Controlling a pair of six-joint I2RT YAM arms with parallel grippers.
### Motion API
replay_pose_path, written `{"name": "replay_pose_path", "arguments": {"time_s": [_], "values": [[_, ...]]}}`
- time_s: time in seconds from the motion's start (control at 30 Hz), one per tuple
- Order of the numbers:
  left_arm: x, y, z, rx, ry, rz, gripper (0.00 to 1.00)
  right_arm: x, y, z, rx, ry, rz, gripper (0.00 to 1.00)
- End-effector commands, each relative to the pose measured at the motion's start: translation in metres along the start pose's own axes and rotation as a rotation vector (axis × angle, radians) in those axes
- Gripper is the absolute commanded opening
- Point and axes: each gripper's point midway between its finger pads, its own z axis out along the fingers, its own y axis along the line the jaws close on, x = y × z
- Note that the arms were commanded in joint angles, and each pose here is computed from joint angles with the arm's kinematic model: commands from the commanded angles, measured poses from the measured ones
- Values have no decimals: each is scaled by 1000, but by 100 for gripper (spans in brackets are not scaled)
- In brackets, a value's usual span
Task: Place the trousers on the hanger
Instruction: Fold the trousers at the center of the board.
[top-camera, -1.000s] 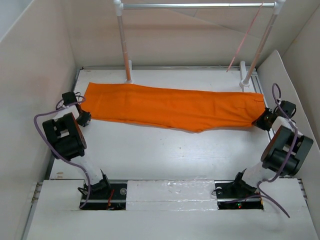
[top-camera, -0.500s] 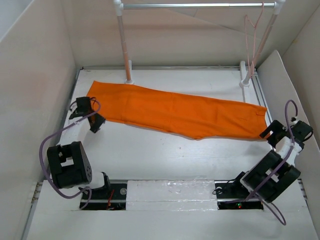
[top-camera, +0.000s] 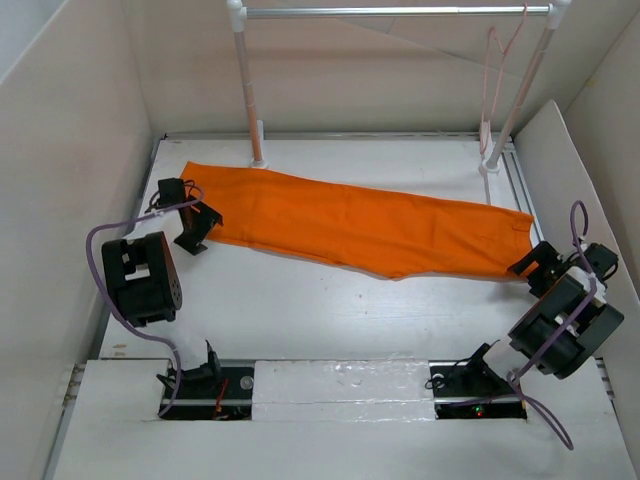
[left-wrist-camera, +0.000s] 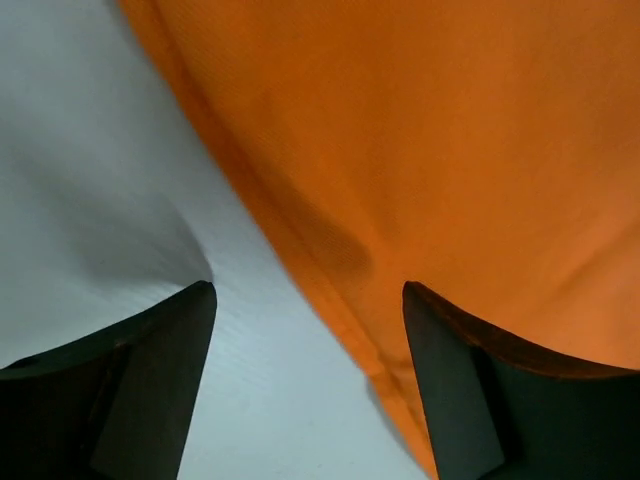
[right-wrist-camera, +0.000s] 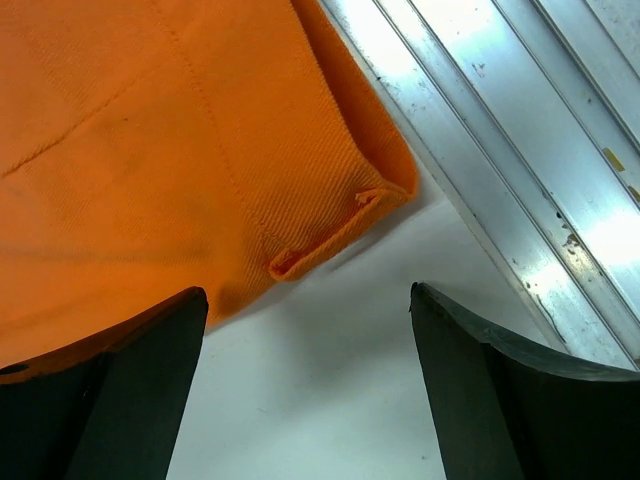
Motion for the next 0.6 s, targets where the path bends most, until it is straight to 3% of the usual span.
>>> {"name": "replay_pose_path", "arguments": {"time_s": [0.0,0.07,0.1,0.2,0.37,0.57], "values": [[3,-8,16,7,31,-40,69,-22,4,6,-28,-54,-5,88],[2,-7,22,-7,33,-47,51,-22,2,9,-17,-57,10,89],[2,-7,27,-12,40,-46,33,-22,-2,9,9,-61,22,90],[0,-1,32,-53,46,-27,0,-25,-8,11,44,-82,55,91],[-6,28,28,-149,0,12,0,-26,-7,32,12,-67,114,86],[-3,94,7,-229,-24,-81,0,-30,-4,49,-1,-62,126,74]]}}
